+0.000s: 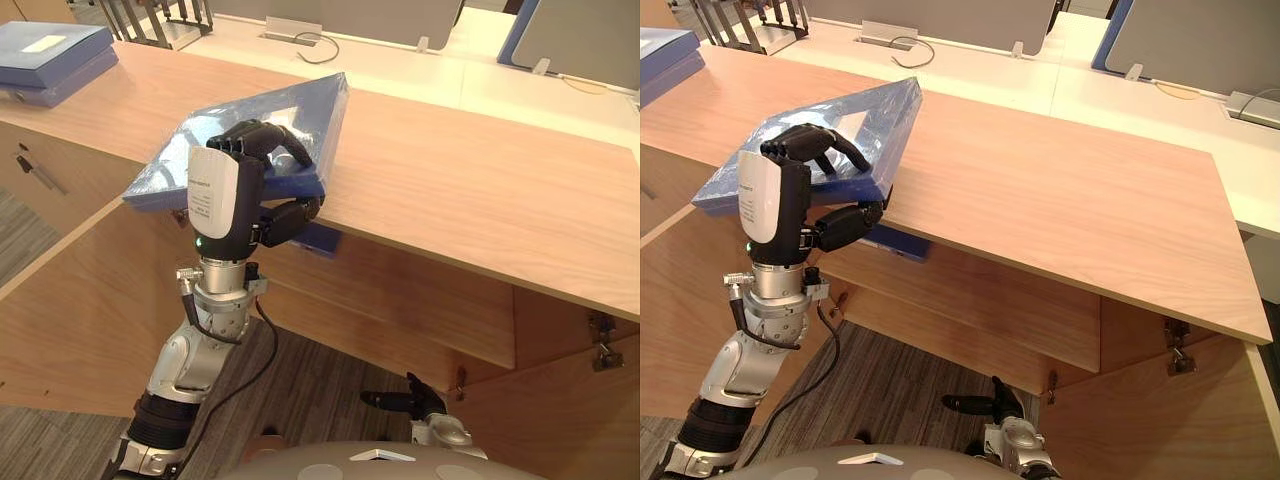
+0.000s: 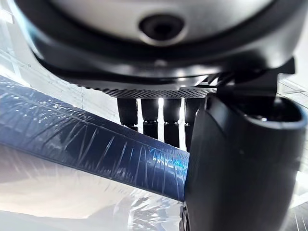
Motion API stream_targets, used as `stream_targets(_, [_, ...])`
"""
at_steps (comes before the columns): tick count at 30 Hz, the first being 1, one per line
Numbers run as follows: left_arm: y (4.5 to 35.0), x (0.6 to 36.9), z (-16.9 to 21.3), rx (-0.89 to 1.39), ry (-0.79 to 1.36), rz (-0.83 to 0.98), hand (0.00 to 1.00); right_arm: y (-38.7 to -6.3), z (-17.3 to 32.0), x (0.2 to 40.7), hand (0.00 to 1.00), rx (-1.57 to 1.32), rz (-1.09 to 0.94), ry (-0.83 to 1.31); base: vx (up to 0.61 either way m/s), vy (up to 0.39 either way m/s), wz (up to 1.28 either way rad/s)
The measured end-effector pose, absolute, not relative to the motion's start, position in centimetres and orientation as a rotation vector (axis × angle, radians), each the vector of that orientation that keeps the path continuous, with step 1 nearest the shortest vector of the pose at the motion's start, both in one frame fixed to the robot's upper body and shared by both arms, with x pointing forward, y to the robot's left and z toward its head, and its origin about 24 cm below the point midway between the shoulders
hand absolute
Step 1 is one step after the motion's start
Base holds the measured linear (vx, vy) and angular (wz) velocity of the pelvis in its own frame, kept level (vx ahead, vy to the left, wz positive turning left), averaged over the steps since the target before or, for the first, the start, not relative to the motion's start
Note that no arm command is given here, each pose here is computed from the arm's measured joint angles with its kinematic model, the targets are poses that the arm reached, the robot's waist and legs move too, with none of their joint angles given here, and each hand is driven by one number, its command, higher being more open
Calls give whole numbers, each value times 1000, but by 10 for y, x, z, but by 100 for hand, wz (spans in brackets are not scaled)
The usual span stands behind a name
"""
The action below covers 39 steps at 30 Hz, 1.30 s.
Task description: Walk over to the cabinet, pick up the folder, carry it to the office cabinet, place the folder inside the office cabinet, then close the office cabinet door
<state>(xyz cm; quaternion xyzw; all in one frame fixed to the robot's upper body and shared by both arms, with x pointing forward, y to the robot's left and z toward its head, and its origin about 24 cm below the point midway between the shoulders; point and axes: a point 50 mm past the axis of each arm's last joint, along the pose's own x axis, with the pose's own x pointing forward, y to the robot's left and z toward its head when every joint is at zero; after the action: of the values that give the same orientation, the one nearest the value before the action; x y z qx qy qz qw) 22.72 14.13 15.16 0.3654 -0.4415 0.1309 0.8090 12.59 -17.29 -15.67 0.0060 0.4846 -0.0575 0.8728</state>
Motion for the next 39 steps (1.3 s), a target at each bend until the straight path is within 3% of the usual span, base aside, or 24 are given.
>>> stream_targets(14, [157, 204, 167, 687, -1011, 480, 0, -171, -158, 122, 100, 5, -110, 1017, 3, 0, 0])
stream_targets(39, [159, 192, 179, 572, -1029, 517, 0, -167, -158, 123, 100, -18, -91, 1015, 10, 1, 0])
